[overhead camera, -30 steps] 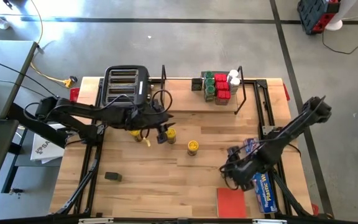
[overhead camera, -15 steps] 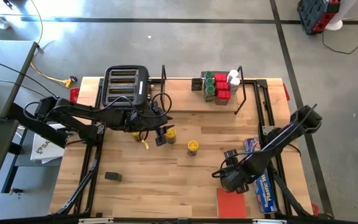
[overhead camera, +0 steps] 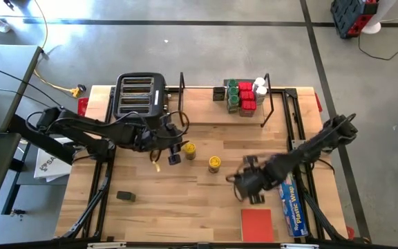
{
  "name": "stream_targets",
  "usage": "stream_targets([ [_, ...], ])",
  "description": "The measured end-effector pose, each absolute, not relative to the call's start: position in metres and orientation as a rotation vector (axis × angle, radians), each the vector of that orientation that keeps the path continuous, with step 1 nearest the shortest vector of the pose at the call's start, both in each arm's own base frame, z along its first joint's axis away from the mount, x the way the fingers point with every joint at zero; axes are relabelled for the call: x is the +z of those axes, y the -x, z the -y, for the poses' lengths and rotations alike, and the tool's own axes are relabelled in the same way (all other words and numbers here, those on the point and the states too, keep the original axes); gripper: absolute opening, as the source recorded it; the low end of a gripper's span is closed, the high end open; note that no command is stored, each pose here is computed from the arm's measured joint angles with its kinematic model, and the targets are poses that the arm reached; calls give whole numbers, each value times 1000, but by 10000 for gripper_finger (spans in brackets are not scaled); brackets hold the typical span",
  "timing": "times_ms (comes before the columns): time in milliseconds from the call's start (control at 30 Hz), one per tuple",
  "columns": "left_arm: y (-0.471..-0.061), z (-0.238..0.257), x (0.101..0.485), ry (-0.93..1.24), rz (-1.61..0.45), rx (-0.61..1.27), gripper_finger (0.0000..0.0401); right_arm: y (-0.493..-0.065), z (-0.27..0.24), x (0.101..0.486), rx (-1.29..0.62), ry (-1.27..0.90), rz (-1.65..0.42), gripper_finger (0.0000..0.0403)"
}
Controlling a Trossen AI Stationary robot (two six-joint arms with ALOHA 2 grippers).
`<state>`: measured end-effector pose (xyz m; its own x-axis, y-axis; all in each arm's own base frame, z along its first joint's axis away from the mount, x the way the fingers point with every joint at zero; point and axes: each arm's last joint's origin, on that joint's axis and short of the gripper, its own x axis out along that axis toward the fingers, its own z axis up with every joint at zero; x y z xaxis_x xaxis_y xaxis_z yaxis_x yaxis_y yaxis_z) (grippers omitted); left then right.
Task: Shelf spices
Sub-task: Put the right black seasoning can on the shelf aligned with the other seasoning can
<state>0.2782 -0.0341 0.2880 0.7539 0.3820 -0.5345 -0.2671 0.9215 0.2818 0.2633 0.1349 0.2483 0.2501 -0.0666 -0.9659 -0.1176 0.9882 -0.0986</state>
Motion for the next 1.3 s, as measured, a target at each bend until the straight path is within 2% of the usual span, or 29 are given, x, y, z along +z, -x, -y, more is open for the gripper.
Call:
stream_targets([
  [233, -265, 44, 288, -225, -667, 382, 142, -303, -41, 318, -105, 235, -1214, 112],
  [367, -260, 48, 278, -246, -678, 430, 142, -324, 19, 341, -118, 248, -1150, 112],
  [567, -256, 49, 264, -214, -697, 464, 142, -364, 97, 328, -105, 247, -1207, 112],
  [767, -254, 50, 259, -209, -706, 469, 142, -385, 151, 297, -96, 234, -1309, 112],
  [967, -254, 49, 259, -219, -705, 471, 142, -389, 178, 267, -81, 217, -1393, 112],
  [1100, -254, 49, 259, -227, -707, 469, 142, -386, 190, 262, -101, 194, -1406, 113],
  [1300, -254, 49, 259, -227, -707, 468, 142, -381, 202, 260, -132, 177, -1413, 149],
])
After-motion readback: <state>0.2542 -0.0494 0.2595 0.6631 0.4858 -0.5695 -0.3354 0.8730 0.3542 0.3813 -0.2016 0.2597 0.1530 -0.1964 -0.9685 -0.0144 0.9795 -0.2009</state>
